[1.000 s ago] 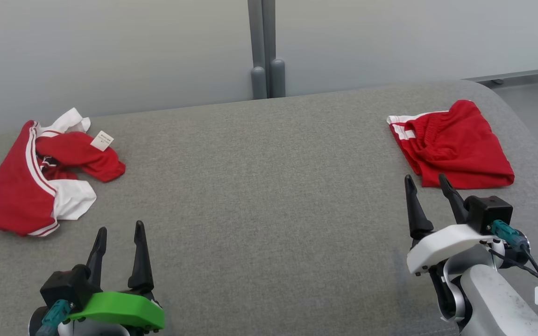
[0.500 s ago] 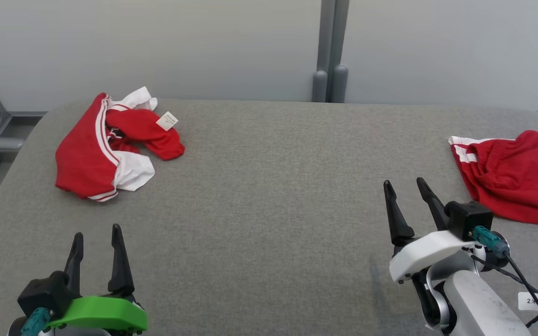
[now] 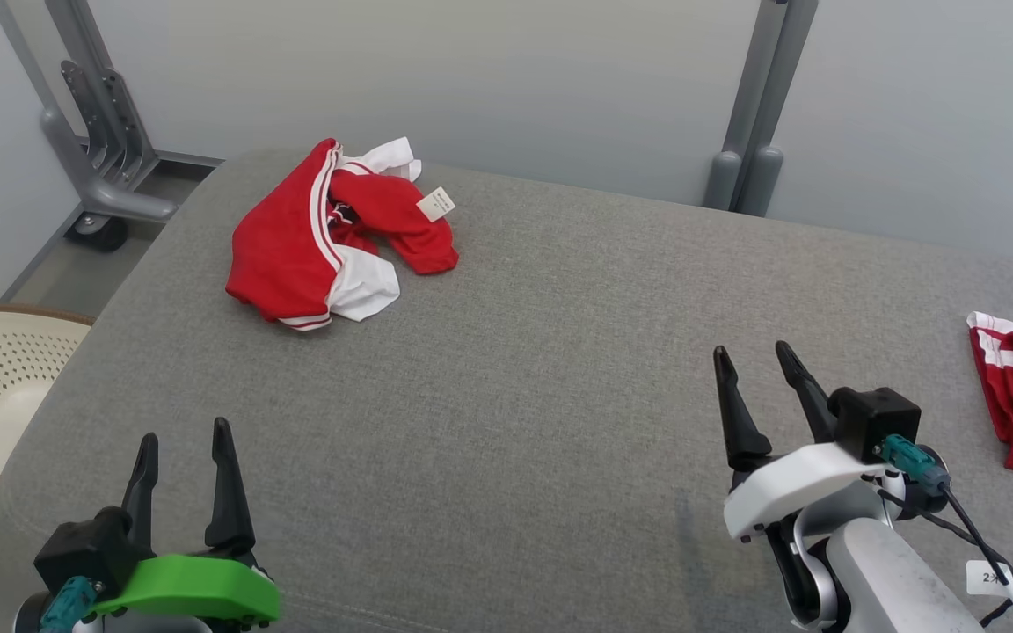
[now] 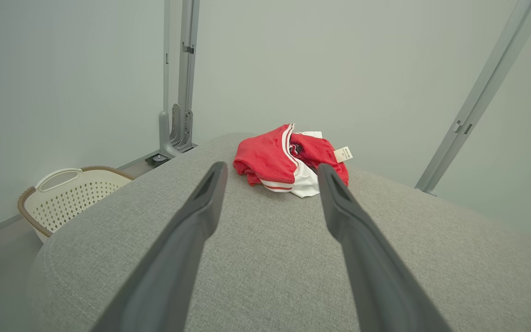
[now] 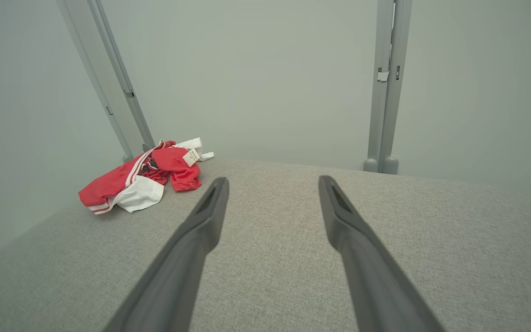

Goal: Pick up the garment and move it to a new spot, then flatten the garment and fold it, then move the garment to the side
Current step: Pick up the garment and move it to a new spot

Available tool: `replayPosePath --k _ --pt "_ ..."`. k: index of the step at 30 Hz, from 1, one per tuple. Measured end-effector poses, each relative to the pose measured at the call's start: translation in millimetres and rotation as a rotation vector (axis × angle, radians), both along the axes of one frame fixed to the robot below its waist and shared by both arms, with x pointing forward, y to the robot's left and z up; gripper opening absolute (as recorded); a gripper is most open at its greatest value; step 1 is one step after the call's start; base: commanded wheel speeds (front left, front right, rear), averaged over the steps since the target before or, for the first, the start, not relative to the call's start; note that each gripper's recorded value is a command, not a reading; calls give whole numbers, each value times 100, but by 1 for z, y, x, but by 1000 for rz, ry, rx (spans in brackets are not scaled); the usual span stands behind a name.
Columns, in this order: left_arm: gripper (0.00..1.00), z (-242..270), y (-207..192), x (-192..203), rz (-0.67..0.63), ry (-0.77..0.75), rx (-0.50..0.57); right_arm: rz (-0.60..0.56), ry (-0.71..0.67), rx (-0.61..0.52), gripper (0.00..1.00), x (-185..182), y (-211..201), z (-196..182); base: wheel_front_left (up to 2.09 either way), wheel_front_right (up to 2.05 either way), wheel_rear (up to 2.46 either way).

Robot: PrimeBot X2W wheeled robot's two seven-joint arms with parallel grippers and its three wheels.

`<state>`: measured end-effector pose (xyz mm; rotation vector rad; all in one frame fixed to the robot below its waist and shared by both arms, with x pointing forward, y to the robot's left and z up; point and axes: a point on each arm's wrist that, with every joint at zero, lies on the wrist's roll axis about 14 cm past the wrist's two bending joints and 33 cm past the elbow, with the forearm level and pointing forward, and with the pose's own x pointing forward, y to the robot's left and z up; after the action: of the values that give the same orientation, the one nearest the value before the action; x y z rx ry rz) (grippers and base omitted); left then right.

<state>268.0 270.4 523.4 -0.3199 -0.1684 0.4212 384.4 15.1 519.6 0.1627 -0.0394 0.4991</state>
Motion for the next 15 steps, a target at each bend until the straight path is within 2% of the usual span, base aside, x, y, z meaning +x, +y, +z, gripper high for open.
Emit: replayPosePath --k 8,15 --pt "100 -3 -7 10 -42 38 13 -17 6 -20 100 5 -6 -5 0 0 0" --pt "100 42 1 65 -101 2 108 -40 0 -63 100 20 -21 -8 0 0 0"
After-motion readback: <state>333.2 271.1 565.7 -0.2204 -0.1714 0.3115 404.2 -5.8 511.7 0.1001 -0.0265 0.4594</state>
